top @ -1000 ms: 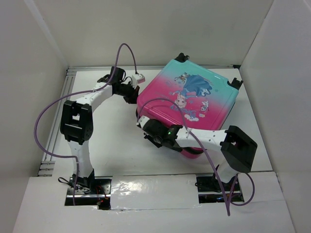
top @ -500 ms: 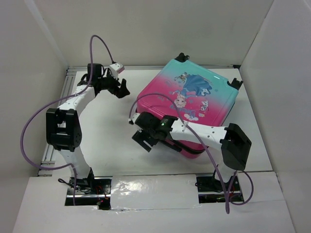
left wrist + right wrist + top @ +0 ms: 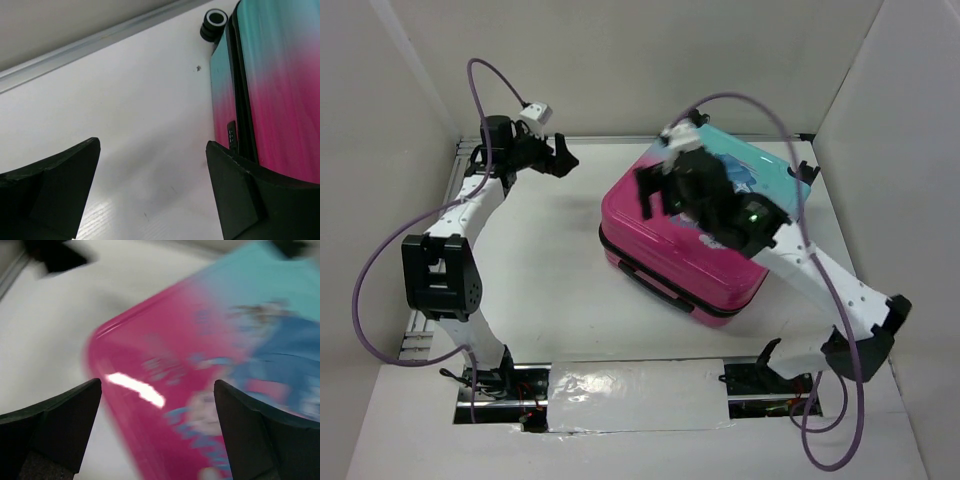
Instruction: Pack the luggage
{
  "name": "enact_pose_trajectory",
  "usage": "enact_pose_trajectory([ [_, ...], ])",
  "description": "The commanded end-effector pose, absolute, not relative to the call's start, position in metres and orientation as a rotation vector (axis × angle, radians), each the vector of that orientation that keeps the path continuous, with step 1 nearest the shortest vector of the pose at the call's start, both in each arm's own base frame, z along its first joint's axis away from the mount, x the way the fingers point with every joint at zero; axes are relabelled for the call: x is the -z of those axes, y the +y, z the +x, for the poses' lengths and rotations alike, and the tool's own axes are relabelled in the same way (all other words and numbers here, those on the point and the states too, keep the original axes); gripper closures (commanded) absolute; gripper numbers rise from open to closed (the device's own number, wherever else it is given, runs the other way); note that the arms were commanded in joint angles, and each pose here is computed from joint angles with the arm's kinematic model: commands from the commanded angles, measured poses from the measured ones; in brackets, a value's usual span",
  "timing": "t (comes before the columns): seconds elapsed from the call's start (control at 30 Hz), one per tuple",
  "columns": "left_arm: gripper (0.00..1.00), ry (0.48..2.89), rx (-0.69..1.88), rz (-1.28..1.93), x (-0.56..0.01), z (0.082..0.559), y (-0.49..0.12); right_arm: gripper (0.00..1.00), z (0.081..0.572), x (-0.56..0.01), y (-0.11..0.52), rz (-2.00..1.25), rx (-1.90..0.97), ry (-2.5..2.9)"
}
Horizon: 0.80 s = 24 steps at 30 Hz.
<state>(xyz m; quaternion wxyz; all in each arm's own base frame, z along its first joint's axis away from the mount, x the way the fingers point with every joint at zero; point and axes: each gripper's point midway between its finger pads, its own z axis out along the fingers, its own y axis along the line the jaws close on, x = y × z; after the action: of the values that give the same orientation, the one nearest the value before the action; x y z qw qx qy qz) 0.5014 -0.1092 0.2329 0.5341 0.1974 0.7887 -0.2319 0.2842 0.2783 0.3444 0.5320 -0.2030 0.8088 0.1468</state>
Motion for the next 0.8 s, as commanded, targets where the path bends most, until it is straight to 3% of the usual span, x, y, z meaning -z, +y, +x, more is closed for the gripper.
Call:
enact_pose_trajectory([
  [0.0, 0.0, 1.819, 0.57, 0.368, -0.265, 0.522, -0.109, 0.0, 0.344, -0.363, 0.146, 0.052, -0.074, 1.923],
  [0.2, 0.0, 1.875, 0.608, 0.348, -0.242, 0.527, -0.126, 0.0, 0.348, -0.322, -0.04, 0.643, 0.138, 1.961],
  [0.33, 0.0, 1.923, 0.559, 0.327, -0.227, 0.534, -0.139, 0.0, 0.32, -0.304, -0.096, 0.905, 0.146, 1.877],
  [0.53, 0.0, 1.991, 0.491, 0.347, -0.201, 0.547, -0.158, 0.0, 0.293, -0.257, -0.12, 1.09, 0.295, 1.921],
  [0.77, 0.03, 2.05, 0.516, 0.445, -0.167, 0.529, -0.192, 0.0, 0.28, -0.199, -0.123, 1.185, 0.342, 1.967],
])
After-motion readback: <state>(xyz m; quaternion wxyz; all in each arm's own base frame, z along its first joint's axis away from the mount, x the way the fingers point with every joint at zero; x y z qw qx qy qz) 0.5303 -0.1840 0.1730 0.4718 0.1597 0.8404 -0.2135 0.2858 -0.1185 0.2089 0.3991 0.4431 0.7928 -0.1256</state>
